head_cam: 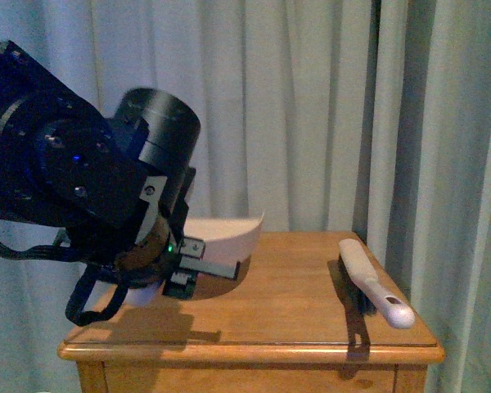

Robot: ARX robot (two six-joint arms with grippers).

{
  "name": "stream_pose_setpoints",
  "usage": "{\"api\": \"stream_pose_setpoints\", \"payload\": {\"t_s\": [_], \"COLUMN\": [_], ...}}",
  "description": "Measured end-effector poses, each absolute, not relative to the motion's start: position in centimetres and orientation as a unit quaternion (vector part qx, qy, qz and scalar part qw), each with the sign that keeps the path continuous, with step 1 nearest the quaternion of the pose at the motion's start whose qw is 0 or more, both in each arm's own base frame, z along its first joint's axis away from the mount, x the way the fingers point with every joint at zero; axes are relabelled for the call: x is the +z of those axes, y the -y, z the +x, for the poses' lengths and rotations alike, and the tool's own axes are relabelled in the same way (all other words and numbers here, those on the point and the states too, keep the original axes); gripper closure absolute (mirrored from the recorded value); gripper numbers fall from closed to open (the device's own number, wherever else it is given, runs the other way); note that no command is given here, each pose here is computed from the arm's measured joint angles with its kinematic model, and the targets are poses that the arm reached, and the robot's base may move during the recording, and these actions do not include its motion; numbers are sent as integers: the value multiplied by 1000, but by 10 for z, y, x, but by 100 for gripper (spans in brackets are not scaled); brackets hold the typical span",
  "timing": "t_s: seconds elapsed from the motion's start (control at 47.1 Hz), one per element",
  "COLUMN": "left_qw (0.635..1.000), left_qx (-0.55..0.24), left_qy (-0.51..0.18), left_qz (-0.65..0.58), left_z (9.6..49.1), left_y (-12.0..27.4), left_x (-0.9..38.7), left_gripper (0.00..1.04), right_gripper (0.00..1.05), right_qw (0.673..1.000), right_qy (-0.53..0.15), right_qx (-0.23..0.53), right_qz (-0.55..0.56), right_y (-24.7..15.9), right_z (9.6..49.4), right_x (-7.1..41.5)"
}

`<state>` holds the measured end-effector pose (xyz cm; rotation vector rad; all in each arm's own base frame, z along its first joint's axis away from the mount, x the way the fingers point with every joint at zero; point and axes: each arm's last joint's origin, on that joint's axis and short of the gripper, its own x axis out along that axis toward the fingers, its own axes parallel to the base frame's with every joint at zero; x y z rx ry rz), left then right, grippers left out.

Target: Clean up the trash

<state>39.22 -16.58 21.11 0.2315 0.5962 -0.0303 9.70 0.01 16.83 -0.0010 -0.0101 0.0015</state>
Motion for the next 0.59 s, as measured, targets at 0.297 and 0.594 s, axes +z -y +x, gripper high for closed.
{"api": "stream_pose_setpoints", "payload": {"t_s": [0.297, 0.594], "left_qw": [992, 995], "left_qx": [-42, -47], "left_qy": [-87, 65], "left_qz": [83, 54], "left_z": [337, 261], "left_y": [146, 91], "left_x": [267, 292], "left_gripper": [78, 78], "right_gripper": [7, 7], "right_qw": [1000, 1000], "right_qy": [5, 5], "right_qx": [1, 1], "right_qz": [0, 0], "right_y": [0, 0], "right_z": [97, 97], "right_x": [168, 168]}}
